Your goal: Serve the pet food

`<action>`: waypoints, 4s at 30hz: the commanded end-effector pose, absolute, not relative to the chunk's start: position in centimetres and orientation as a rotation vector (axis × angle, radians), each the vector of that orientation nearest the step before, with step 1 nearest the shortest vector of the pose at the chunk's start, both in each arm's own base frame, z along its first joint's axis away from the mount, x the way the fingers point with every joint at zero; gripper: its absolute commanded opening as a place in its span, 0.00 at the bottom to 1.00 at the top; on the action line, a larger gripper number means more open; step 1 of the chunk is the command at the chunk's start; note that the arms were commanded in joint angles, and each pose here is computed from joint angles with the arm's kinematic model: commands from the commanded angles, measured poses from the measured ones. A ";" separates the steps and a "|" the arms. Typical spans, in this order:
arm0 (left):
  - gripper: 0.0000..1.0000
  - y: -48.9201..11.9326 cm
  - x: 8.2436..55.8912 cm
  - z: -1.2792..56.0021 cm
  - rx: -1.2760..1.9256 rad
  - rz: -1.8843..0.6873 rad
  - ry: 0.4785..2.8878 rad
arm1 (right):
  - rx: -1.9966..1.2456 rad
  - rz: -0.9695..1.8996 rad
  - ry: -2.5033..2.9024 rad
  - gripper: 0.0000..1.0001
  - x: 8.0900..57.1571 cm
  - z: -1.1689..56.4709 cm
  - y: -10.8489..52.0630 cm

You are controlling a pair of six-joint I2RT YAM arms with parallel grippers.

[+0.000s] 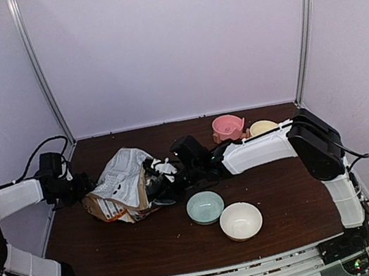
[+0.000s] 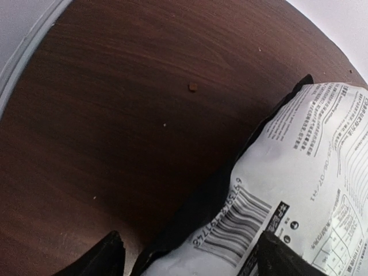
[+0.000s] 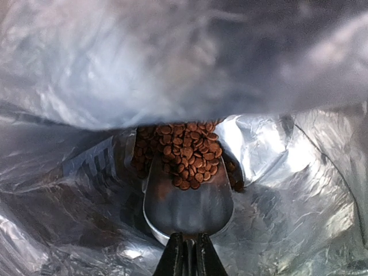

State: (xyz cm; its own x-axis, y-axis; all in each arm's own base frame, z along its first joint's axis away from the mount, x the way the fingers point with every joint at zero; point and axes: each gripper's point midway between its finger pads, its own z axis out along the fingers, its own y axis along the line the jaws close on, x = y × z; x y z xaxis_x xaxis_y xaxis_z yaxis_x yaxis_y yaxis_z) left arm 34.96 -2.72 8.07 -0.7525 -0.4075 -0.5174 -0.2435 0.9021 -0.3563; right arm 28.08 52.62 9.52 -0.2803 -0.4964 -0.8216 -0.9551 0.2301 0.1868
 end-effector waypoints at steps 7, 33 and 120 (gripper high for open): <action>0.90 -2.2 32.6 7.4 -0.596 -0.368 2.455 | -1.358 0.885 1.992 0.00 27.5 6.5 51.7; 0.00 -16.3 33.9 13.4 0.179 -0.867 2.240 | -1.256 0.774 1.911 0.00 29.2 8.5 51.0; 0.00 -26.1 28.1 29.0 0.301 -0.345 2.295 | -0.888 0.926 1.395 0.00 23.3 24.6 41.7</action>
State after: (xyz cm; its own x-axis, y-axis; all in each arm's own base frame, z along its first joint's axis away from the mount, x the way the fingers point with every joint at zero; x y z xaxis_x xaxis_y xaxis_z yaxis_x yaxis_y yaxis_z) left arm 27.47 -25.43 24.84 -0.7298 0.1995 -0.6540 0.3174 0.9460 -0.0657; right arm 23.09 42.27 21.45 -0.0725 -0.0869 -0.9936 -0.9281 0.3707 0.0353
